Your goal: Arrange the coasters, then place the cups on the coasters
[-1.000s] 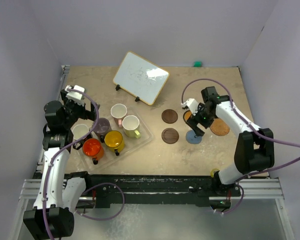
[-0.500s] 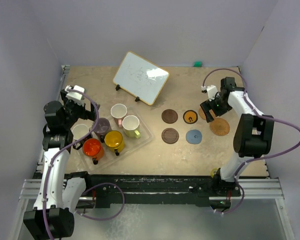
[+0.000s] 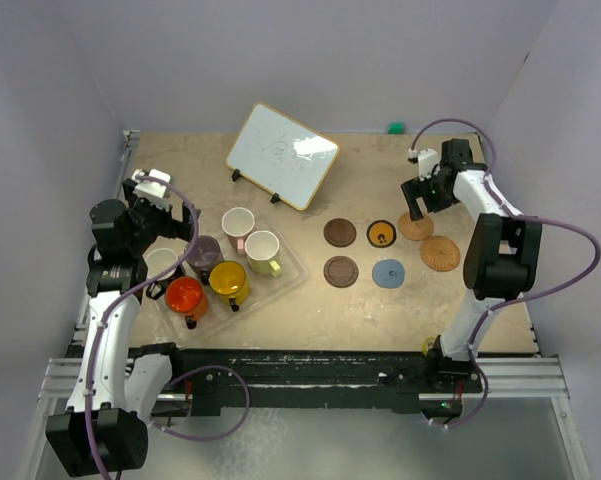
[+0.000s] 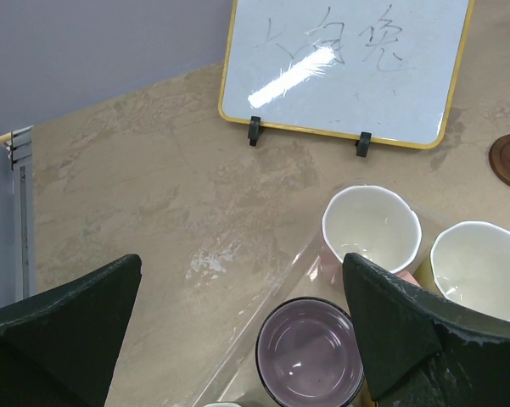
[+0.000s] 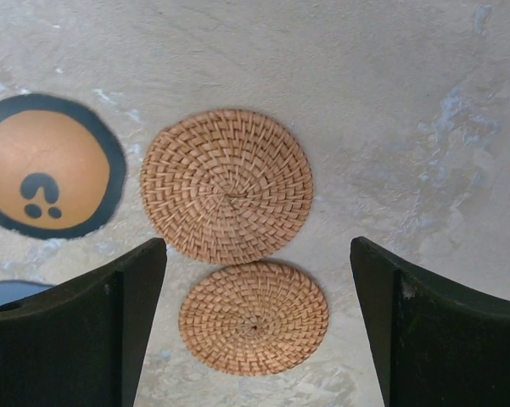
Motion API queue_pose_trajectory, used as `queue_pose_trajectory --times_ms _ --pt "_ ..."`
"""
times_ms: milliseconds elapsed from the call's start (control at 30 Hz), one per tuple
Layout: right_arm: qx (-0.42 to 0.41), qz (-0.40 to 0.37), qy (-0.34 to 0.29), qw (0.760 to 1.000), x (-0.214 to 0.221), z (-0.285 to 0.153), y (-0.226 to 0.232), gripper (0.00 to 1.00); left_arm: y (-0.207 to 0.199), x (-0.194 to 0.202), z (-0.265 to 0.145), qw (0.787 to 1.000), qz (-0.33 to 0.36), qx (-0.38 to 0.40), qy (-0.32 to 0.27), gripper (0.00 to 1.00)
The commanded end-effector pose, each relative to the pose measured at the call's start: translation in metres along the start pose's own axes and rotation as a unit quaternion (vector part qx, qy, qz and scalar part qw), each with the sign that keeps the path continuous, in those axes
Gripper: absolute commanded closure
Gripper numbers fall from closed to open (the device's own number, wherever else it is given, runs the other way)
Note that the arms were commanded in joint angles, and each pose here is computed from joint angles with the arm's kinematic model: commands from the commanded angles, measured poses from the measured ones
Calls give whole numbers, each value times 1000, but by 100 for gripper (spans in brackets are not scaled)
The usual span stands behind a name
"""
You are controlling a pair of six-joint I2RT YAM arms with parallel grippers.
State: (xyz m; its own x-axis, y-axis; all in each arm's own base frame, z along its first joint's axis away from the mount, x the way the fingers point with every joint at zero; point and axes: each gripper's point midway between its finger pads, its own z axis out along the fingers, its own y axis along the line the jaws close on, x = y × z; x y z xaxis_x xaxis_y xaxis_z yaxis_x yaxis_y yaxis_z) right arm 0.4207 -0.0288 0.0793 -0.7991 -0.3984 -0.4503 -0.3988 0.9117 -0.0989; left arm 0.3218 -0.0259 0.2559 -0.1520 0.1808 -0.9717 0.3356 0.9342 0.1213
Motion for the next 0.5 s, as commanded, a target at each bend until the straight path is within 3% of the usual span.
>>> queue_pose_trajectory --times_ms 0,467 --pt "37 15 -21 999 -21 -1 -15 9 3 -15 -1 999 7 -4 -33 1" --pt "55 -16 39 998 -6 30 -27 11 2 -18 -3 999 13 -3 -37 1"
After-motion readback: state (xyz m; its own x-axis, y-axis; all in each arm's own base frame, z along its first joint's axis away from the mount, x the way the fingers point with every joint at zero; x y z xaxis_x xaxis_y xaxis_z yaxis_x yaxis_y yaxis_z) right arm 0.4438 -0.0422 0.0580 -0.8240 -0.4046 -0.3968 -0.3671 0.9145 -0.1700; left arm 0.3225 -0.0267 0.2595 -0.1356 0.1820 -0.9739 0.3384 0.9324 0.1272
